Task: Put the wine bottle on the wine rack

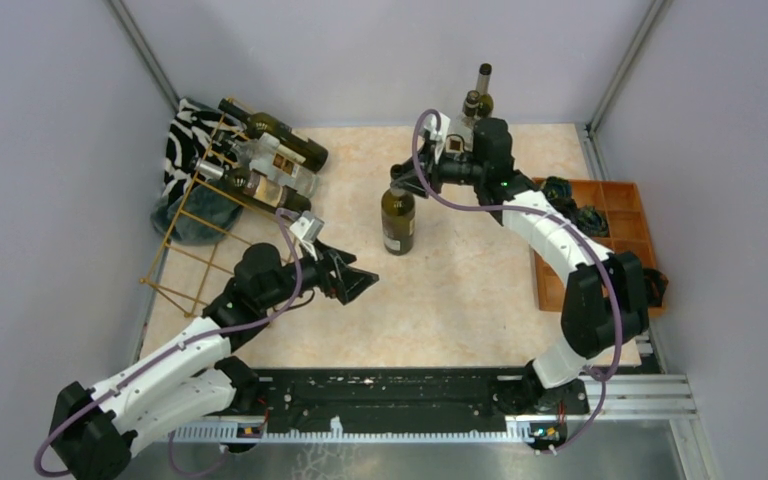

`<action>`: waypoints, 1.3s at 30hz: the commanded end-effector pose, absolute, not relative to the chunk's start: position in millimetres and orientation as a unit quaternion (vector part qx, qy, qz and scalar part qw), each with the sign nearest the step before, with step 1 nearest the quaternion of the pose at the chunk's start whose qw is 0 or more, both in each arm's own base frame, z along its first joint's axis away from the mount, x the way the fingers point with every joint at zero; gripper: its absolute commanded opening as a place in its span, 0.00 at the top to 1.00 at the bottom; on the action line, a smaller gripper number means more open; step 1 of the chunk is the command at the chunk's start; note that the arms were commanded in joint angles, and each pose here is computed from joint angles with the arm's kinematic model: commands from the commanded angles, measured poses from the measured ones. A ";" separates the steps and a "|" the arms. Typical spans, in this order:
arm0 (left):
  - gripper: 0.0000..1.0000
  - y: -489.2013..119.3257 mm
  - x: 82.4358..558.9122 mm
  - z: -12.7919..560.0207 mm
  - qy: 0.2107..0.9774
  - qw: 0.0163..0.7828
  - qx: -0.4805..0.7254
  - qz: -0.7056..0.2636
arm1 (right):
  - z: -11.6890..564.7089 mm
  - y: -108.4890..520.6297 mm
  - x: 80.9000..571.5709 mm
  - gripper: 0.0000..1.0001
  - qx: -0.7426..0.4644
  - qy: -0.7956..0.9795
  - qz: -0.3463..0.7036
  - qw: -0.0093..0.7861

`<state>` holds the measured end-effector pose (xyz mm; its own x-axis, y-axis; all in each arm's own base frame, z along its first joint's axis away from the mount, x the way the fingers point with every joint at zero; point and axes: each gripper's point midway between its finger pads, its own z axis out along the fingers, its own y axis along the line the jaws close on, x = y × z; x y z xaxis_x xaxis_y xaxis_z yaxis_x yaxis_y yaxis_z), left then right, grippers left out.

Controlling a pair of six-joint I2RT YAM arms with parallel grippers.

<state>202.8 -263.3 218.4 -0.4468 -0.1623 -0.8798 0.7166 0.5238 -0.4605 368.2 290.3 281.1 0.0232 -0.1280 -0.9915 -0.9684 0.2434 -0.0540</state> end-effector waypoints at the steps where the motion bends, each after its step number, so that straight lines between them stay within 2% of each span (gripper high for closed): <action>1: 0.01 -259.7 204.8 233.4 0.717 0.506 0.192 -0.440 | 312.2 285.8 347.2 0.61 -0.497 0.534 0.387 0.564; 2: 0.01 -260.3 204.7 235.7 0.715 0.507 0.192 -0.441 | 310.9 284.7 345.2 0.50 -0.499 0.534 0.387 0.562; 5: 0.01 -261.7 206.1 245.5 0.713 0.509 0.190 -0.444 | 311.1 282.9 339.0 0.26 -0.500 0.537 0.389 0.558; 8: 0.01 -263.5 206.5 261.7 0.703 0.516 0.194 -0.449 | 316.4 279.2 333.9 0.10 -0.500 0.544 0.386 0.552; 10: 0.01 -264.2 207.8 274.4 0.696 0.524 0.199 -0.448 | 316.4 273.9 329.8 0.04 -0.501 0.553 0.383 0.545; 16: 0.01 -266.1 223.4 319.6 0.681 0.557 0.198 -0.431 | 307.8 244.5 308.9 0.02 -0.486 0.576 0.392 0.528; 26: 0.01 -276.4 284.8 348.9 0.721 0.577 0.176 -0.341 | 251.8 196.1 267.8 0.01 -0.454 0.644 0.372 0.491; 35: 0.01 -287.6 325.4 365.8 0.748 0.577 0.133 -0.298 | 218.1 163.8 277.7 0.01 -0.433 0.674 0.309 0.513; 39: 0.01 -289.9 342.6 360.6 0.765 0.586 0.112 -0.242 | 212.4 157.7 282.9 0.02 -0.436 0.683 0.284 0.513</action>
<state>328.3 -293.2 359.8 -0.3070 -0.1424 -0.9410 0.5497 0.7806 -0.2975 272.2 164.9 199.8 -0.1921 -0.2636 -0.9453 -0.8965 0.4390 0.0598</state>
